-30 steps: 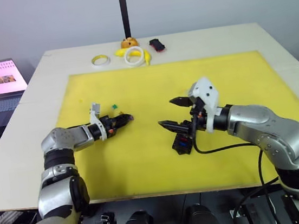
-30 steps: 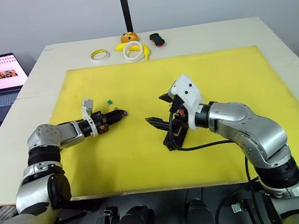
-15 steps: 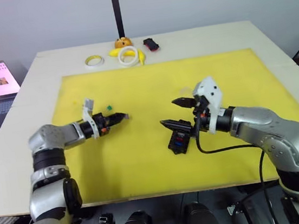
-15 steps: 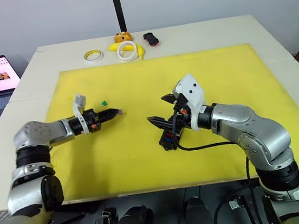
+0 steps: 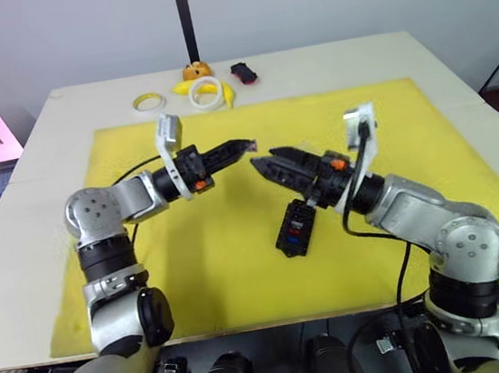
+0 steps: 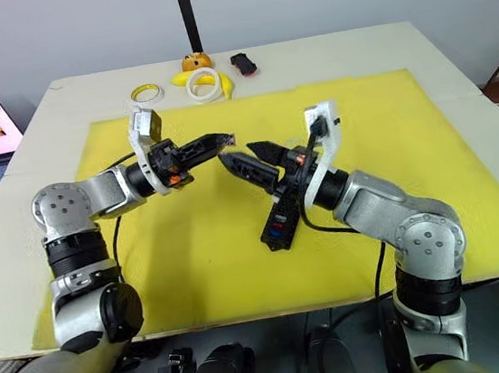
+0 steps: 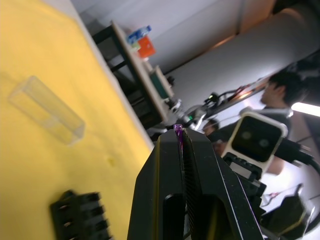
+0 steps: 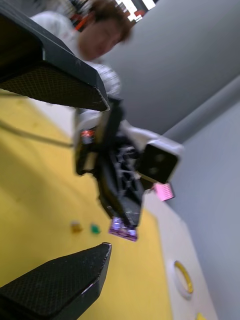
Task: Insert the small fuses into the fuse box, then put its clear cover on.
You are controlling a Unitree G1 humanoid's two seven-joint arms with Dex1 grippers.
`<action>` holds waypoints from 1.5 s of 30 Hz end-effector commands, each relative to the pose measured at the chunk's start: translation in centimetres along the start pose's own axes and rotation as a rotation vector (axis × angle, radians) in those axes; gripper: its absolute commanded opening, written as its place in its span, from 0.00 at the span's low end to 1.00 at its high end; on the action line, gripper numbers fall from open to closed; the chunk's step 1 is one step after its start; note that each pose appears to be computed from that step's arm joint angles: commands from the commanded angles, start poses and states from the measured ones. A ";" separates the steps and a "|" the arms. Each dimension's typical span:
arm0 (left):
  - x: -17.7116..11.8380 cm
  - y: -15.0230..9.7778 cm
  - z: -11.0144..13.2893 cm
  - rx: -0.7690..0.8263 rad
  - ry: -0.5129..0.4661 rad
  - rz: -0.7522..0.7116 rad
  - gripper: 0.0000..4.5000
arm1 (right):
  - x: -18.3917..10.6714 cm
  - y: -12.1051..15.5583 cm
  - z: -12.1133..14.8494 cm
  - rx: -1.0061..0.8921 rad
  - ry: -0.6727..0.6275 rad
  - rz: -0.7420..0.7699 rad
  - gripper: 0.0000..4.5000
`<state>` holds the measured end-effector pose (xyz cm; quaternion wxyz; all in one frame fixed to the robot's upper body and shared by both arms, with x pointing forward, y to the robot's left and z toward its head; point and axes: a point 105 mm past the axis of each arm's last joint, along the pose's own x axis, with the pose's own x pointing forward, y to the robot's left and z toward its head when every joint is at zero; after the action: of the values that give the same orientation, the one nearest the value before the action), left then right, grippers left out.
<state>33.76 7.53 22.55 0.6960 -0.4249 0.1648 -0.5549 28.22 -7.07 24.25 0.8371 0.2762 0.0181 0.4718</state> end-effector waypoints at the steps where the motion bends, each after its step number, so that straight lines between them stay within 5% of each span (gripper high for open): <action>1: 0.6 -1.7 0.8 0.019 -0.035 -0.072 0.01 | 0.1 1.0 1.1 0.061 -0.064 0.038 1.00; 12: 1.5 -2.8 0.2 -0.018 -0.023 -0.128 0.01 | 0.3 0.5 1.4 0.130 -0.119 -0.011 1.00; 15: 1.7 -2.8 0.0 -0.024 -0.014 -0.126 0.00 | 0.4 0.6 1.4 0.122 -0.117 -0.010 0.80; 18: 1.8 -2.9 0.0 -0.028 -0.011 -0.133 0.00 | 0.4 0.5 1.3 0.110 -0.109 -0.017 0.49; 26: 2.0 -2.6 -0.2 -0.039 -0.018 -0.124 0.00 | 0.3 0.4 1.5 0.115 -0.128 -0.020 0.49; 29: 2.0 -2.6 -0.2 -0.041 -0.017 -0.125 0.00 | 0.2 0.5 1.6 0.115 -0.130 -0.017 0.31; 32: 2.0 -2.6 -0.1 -0.045 -0.019 -0.122 0.00 | 0.2 0.4 1.7 0.113 -0.132 -0.018 0.01; 42: 1.7 -1.7 -1.1 0.018 0.053 -0.051 0.00 | -0.1 1.1 2.5 0.106 -0.154 0.012 0.01; 45: 0.8 -1.8 -1.3 0.166 0.140 -0.009 0.21 | -1.1 1.3 2.6 0.041 -0.101 0.006 0.00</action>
<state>32.32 6.12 23.42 0.6957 -0.3746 0.1696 -0.5890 29.05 -8.40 24.90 0.8388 0.3401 0.0172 0.4247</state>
